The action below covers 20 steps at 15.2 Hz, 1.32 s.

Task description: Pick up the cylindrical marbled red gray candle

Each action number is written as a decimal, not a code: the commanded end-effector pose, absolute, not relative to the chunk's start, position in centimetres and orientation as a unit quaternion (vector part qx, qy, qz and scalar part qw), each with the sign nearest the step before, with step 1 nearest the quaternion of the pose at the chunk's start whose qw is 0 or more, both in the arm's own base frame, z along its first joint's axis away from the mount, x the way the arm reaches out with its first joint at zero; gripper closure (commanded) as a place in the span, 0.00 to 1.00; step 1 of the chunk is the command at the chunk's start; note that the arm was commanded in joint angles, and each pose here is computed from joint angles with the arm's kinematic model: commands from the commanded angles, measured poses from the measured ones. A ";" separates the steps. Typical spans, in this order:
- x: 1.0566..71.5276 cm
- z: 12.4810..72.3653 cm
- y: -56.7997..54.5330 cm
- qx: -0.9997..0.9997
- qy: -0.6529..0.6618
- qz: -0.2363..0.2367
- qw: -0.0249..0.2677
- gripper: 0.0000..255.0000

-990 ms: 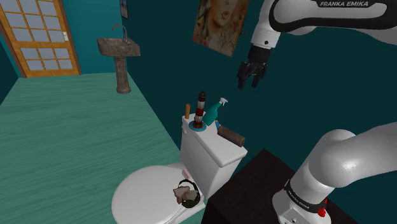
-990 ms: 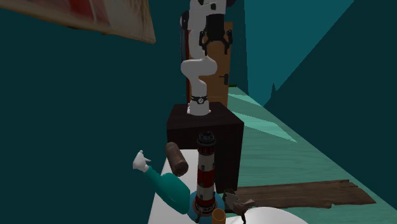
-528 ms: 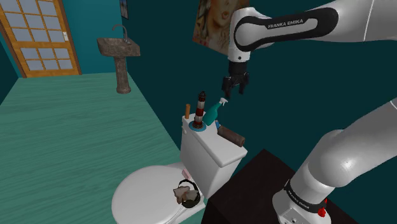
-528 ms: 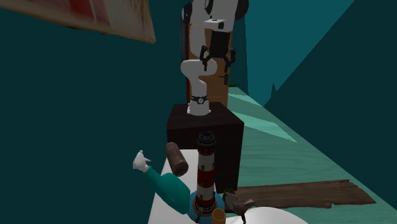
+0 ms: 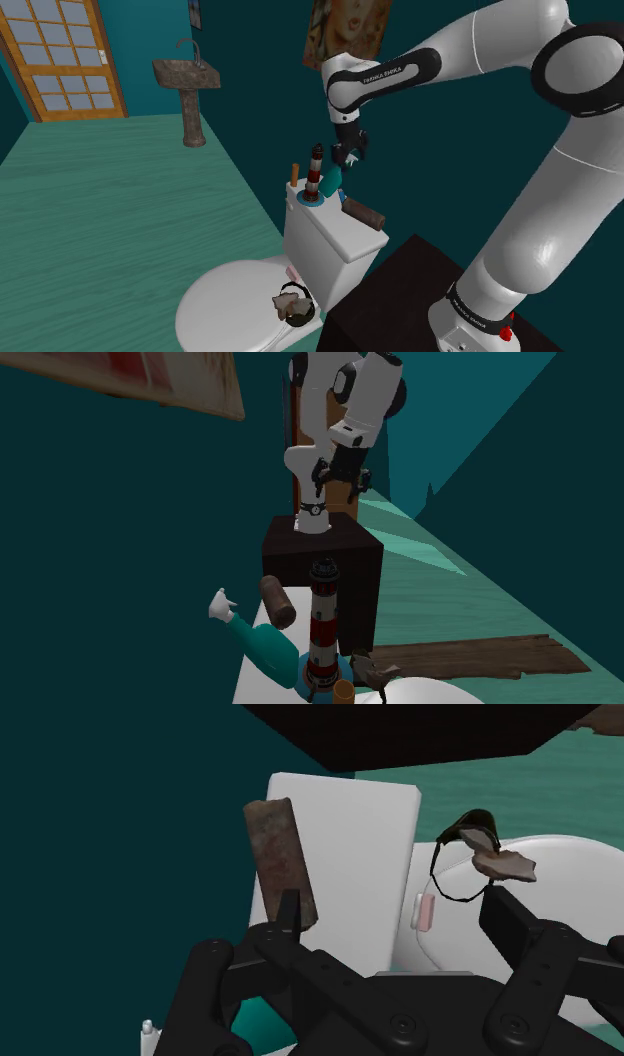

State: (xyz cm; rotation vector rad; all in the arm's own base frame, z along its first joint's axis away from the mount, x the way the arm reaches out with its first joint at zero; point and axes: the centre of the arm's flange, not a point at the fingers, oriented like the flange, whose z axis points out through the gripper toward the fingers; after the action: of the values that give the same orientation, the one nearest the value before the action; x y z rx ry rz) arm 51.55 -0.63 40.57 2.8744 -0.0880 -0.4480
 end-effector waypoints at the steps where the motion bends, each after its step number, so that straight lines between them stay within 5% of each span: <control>1: 53.4 38.1 -1.1 0.975 -0.025 -0.174 0.135 0.00; 20: 64.2 12.1 -8.7 0.882 0.019 -0.356 0.308 0.00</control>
State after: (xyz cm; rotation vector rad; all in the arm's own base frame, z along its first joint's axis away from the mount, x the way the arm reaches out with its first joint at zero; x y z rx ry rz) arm 63.84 -8.23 13.54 2.3628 0.0442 -0.9186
